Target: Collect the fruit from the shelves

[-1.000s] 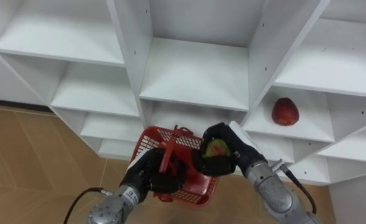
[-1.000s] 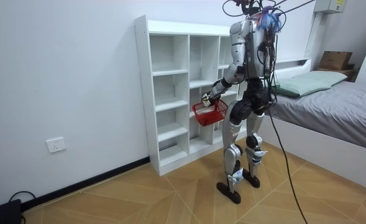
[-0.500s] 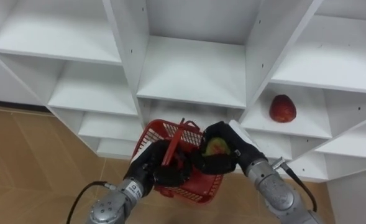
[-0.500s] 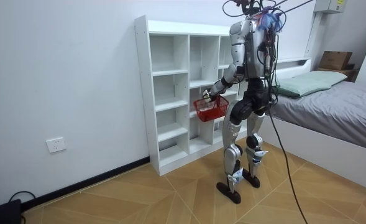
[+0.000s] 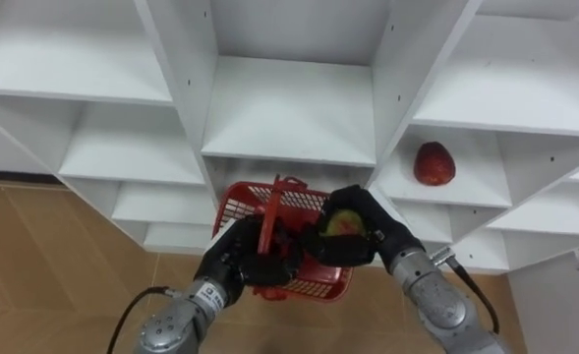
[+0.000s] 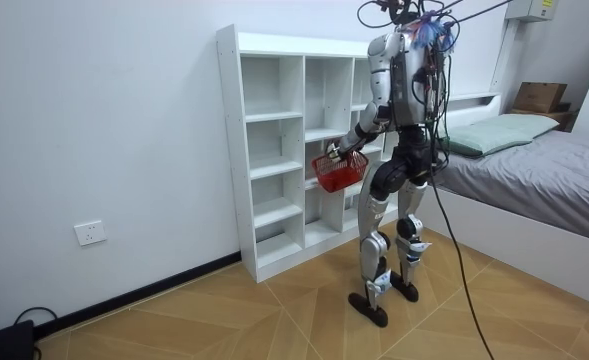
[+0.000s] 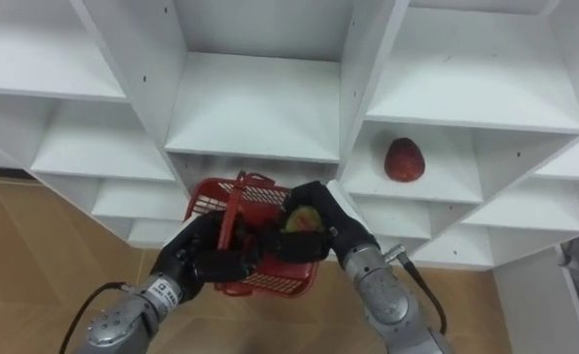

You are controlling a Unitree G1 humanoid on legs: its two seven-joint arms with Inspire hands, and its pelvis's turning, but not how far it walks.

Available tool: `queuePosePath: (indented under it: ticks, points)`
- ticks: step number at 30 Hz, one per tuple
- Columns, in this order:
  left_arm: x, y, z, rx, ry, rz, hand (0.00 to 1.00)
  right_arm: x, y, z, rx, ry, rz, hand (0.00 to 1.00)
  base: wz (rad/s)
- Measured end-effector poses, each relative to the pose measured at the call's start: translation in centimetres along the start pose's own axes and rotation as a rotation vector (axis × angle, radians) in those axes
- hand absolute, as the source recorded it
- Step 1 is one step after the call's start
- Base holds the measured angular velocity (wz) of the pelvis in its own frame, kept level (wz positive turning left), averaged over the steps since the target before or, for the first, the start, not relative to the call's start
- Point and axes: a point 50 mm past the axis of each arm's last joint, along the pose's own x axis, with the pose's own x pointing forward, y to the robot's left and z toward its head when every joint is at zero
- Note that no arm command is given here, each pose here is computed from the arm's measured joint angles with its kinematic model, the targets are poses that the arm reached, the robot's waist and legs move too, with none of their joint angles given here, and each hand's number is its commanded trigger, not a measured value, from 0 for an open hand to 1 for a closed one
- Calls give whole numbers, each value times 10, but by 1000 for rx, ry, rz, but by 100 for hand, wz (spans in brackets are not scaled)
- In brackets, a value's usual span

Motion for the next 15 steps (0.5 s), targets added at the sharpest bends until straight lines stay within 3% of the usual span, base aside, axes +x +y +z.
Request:
queuePosePath:
  ticks: [2, 3, 4, 6, 15]
  points:
    - [0, 0, 0, 4, 3, -3, 100, -1, 0, -3, 22, 6, -1, 64, -6]
    - [0, 0, 0, 5, 4, -3, 100, -1, 0, -3, 24, 6, -2, 56, -5]
    - [0, 0, -1, 8, 6, -5, 100, -1, 0, -3, 25, 6, -3, 33, -6]
    - [-1, 0, -1, 16, 9, -12, 100, -1, -1, -3, 24, 6, -4, 0, -7]
    - [-1, -3, -3, -8, 15, -23, 100, -1, -4, -2, 61, -5, -36, 0, -4]
